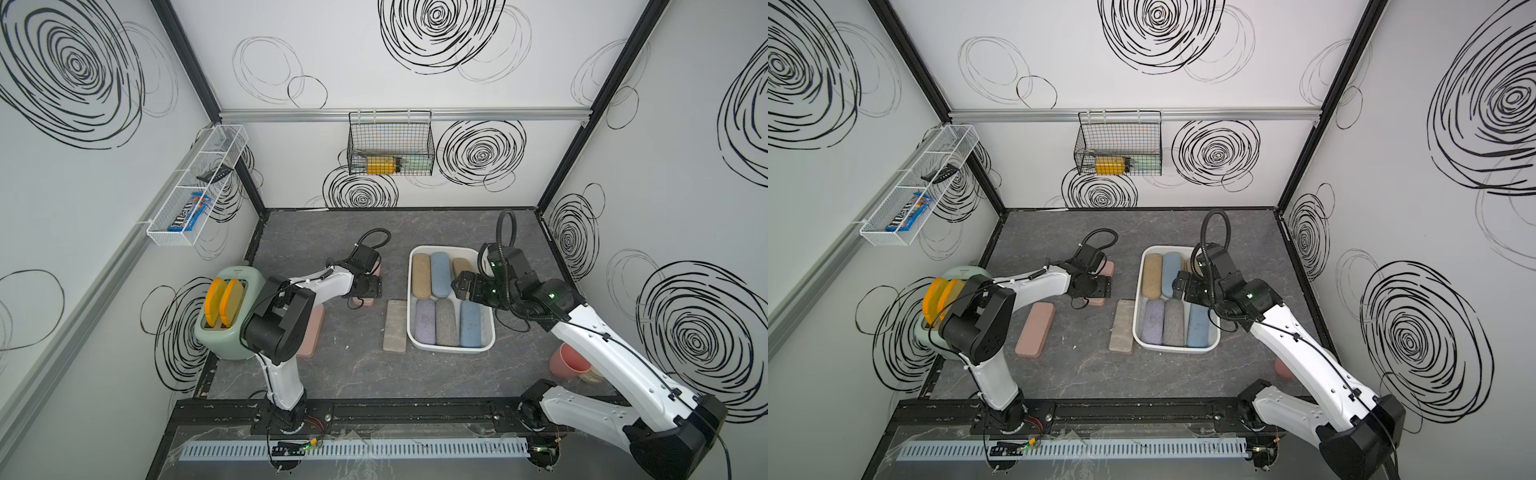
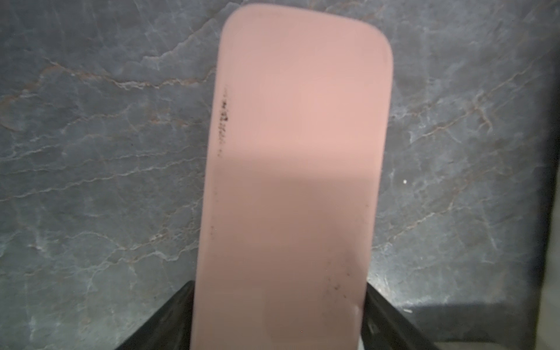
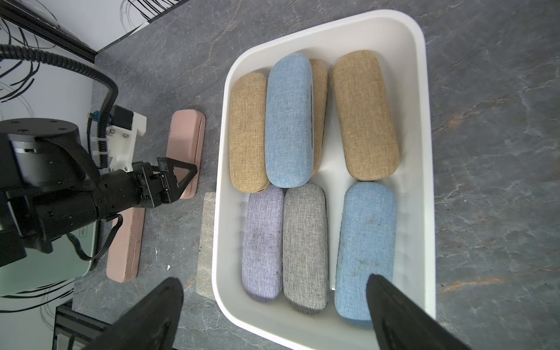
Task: Put the glasses cases into the storage boxes
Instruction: Pick up the glasses case at the center of the board.
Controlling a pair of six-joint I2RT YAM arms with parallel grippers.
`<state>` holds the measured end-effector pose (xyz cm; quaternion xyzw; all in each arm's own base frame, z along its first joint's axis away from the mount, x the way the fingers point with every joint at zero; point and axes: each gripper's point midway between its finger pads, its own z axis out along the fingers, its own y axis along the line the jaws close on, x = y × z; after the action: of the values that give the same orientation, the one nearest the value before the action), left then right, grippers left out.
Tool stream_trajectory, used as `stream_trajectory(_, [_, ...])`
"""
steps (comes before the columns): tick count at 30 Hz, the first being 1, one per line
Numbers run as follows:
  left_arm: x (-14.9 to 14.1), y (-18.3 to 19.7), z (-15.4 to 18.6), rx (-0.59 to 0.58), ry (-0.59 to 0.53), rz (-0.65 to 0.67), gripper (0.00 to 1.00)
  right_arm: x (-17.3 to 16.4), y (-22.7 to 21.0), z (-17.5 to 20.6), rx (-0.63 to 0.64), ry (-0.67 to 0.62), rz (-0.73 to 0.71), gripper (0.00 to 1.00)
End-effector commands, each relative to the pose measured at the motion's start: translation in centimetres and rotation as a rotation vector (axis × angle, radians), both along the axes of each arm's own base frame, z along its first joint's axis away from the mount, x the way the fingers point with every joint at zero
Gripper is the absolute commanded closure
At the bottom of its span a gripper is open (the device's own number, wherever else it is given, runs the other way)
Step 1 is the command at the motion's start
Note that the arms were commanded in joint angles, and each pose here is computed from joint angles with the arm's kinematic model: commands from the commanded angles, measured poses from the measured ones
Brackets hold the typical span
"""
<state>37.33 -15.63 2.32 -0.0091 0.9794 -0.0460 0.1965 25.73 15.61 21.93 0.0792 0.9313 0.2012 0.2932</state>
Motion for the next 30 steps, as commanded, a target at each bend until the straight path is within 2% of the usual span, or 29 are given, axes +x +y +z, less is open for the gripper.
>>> stream_trajectory(1, [0.3,0.1,-0.6,0.003,0.017,0.005,0.12,-0.4,-0.6,1.1,0.015,-0.008,-0.005,0.01])
stream_trajectory(4, [0.2,0.2,-0.9,0.013,0.027,0.004,0.12,-0.4,-0.7,1.4,0.029,-0.014,-0.004,0.02])
stream_trajectory(7, [0.0,0.3,-0.9,0.013,0.031,0.005,0.17,-0.4,-0.7,1.5,0.032,-0.017,-0.003,0.01])
stream_trajectory(12, [0.0,0.1,-0.3,-0.003,0.023,0.0,0.24,-0.3,-1.1,1.8,0.033,-0.024,-0.008,0.01])
stream_trajectory(17, [0.1,-0.3,1.4,-0.028,0.002,0.003,0.26,-0.4,-1.4,2.5,0.051,-0.037,-0.014,0.01])
stream_trajectory(23, [0.2,-2.0,6.6,-0.06,-0.081,-0.024,0.27,-0.8,-2.3,3.8,0.052,-0.062,-0.038,0.01])
stream_trajectory(30, [-2.7,-10.0,17.0,-0.214,-0.218,-0.153,0.25,-1.7,-4.3,7.0,0.068,-0.137,-0.093,0.01])
